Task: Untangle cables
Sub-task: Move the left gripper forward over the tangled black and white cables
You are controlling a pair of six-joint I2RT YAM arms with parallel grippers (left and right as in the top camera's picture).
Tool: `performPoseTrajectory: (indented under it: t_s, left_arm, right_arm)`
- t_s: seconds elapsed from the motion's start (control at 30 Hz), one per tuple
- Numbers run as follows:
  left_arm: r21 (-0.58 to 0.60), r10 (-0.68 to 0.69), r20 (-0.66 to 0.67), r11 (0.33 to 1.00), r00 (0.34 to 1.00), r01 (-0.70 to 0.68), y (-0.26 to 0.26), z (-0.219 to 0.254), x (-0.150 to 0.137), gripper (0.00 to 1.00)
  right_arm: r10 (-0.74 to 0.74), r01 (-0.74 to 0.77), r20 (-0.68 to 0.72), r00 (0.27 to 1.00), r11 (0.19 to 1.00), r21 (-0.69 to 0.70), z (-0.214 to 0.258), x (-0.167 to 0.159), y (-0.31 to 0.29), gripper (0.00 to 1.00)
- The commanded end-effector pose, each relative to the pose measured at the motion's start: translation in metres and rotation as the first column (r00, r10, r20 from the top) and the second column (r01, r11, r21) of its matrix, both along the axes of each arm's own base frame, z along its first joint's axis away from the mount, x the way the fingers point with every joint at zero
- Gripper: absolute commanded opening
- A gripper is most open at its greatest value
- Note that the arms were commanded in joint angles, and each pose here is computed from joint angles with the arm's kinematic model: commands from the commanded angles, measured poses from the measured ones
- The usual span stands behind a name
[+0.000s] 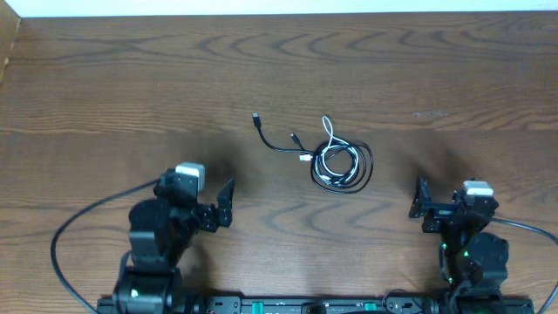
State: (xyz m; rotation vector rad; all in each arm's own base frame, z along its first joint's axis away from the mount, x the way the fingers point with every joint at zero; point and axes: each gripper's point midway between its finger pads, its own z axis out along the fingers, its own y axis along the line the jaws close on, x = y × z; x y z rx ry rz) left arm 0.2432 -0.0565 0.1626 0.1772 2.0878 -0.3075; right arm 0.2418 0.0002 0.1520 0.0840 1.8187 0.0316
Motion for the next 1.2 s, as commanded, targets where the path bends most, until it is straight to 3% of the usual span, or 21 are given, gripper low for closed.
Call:
performPoseTrajectory:
  t_s: [0.0,0.27,0.43,0.57,0.63,0.8,0.93,1.03,1.17]
  left_arm:
    - [-0.002,0.003,-0.076,1.000,0.997,-0.003,0.000,0.014,0.007,0.95]
    - [0.013,0.009,-0.349,1.000,0.937,-0.005,0.000,0.031,0.007,0.95]
    - [0.024,0.015,-0.493,1.000,0.870,-0.003,0.001,0.042,-0.005,0.95]
    - [-0.014,-0.022,-0.507,1.000,0.861,0.018,-0.006,0.042,-0.008,0.95]
    - [-0.116,-0.125,-0.494,0.990,0.860,0.077,-0.025,0.049,-0.010,0.95]
    - [-0.139,-0.152,-0.375,0.984,0.915,0.107,-0.032,0.068,0.015,0.95]
    - [-0.191,-0.112,-0.321,0.980,0.941,0.052,-0.033,0.079,0.039,0.95]
    - [-0.168,-0.071,-0.356,0.986,0.932,0.011,-0.035,0.063,0.057,0.95]
    - [-0.128,-0.105,-0.429,0.990,0.897,0.055,-0.056,0.035,0.064,0.95]
  right_arm:
    - [-0.010,0.010,-0.011,1.000,1.000,0.011,0.023,0.002,-0.001,0.99]
    - [-0.012,0.016,-0.243,0.970,1.000,0.015,0.028,0.014,0.000,0.99]
    - [-0.016,0.017,-0.461,0.887,1.000,-0.001,0.017,0.020,0.000,0.99]
    - [-0.014,0.001,-0.603,0.797,1.000,-0.022,0.008,0.022,0.001,0.99]
    - [-0.009,-0.018,-0.646,0.764,0.999,-0.036,0.008,0.028,0.001,0.99]
    - [0.052,-0.054,-0.664,0.746,0.998,0.017,0.006,0.035,0.013,0.99]
    - [0.076,-0.059,-0.650,0.756,0.997,0.049,0.008,0.039,0.018,0.99]
    - [0.118,-0.084,-0.640,0.759,0.993,0.083,0.010,0.040,0.025,0.99]
    - [0.118,-0.084,-0.635,0.764,0.993,0.083,0.011,0.042,0.025,0.99]
